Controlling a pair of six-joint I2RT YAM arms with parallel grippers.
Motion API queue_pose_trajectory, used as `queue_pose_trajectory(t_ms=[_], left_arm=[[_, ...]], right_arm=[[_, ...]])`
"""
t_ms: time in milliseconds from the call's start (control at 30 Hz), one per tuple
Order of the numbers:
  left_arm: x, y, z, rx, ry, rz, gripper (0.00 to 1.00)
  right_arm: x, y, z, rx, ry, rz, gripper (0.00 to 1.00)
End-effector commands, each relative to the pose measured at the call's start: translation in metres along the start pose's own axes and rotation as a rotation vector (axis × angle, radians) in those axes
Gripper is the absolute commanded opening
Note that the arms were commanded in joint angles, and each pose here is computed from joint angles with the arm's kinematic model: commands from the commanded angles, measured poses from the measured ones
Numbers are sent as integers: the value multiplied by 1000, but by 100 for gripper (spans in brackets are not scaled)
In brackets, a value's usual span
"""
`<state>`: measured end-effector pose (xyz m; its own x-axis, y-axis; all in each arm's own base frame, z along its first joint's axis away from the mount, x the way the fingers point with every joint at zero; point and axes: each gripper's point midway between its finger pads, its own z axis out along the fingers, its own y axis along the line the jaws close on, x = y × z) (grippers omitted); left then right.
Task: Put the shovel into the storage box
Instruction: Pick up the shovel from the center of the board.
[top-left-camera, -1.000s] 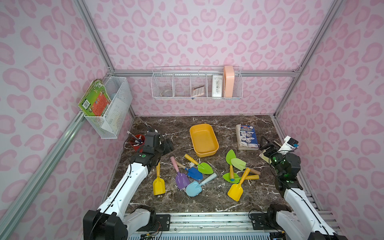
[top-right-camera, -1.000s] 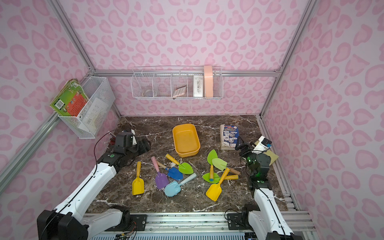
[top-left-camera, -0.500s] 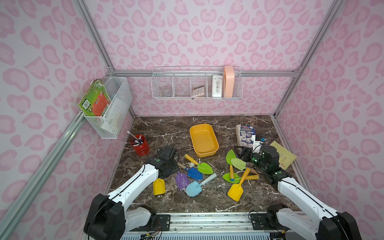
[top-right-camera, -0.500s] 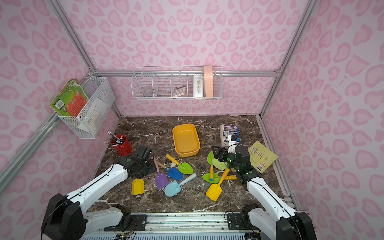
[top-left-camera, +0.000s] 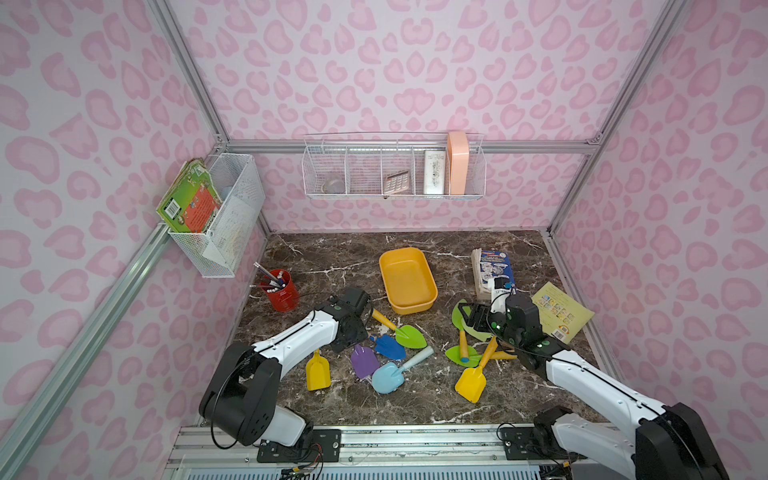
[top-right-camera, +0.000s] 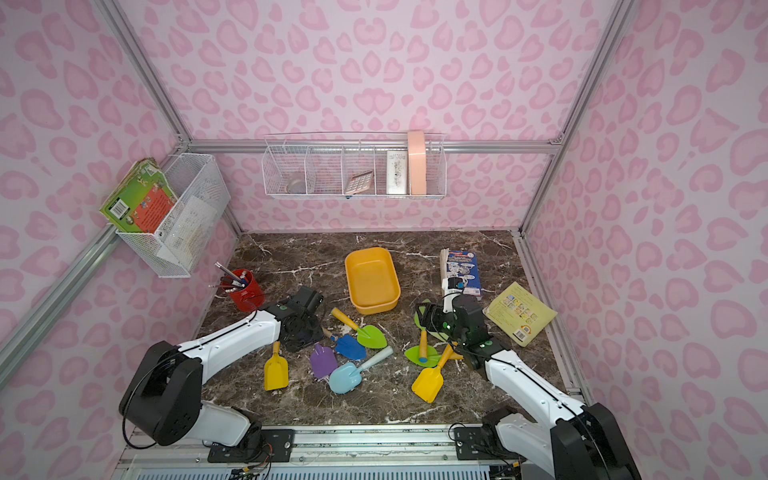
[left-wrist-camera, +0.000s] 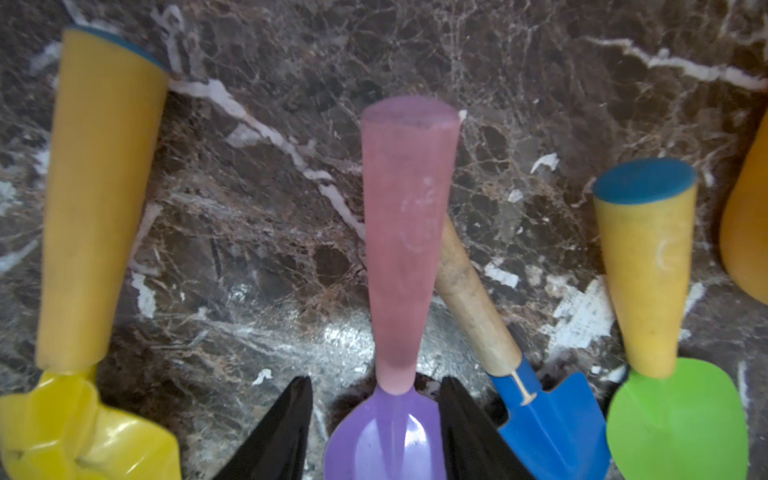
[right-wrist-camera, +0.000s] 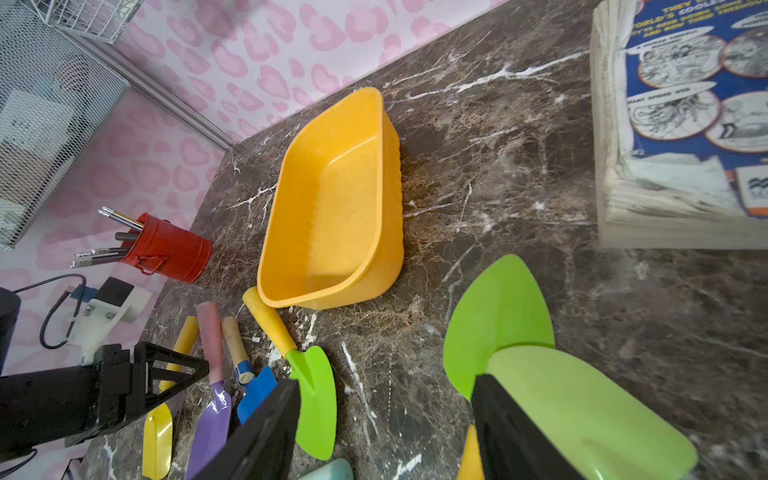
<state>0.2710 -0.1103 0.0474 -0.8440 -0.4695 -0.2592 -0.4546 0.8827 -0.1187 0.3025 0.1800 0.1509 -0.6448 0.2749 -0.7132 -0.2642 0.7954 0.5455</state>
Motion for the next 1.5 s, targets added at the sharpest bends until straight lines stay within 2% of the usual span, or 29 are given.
queue_pose_trajectory(t_ms=[0,200,733,800,1033,1100,1300,1467], left_arm=[[-2,3,2,-26,-13,-13,54],[-3,0,12,-42,-1,-3,47],[4,-1,22,-64,24,0,46],[4,0,23,-67,25,-1,37],[2,4,16,-79,4,13,36],[0,7,14,-89,-6,23,33],[3,10,11,-101,1,2,51],[6,10,14,-103,-19,-5,52]], right_arm=[[-3,2,0,4,-15,-9,69],[4,4,6,-5,6,-5,69],[10,4,10,2,17,2,68],[10,4,9,4,16,2,68],[11,3,6,7,10,5,68],[11,2,6,8,9,5,68],[10,2,4,10,4,5,69],[7,3,2,15,-6,-1,69]])
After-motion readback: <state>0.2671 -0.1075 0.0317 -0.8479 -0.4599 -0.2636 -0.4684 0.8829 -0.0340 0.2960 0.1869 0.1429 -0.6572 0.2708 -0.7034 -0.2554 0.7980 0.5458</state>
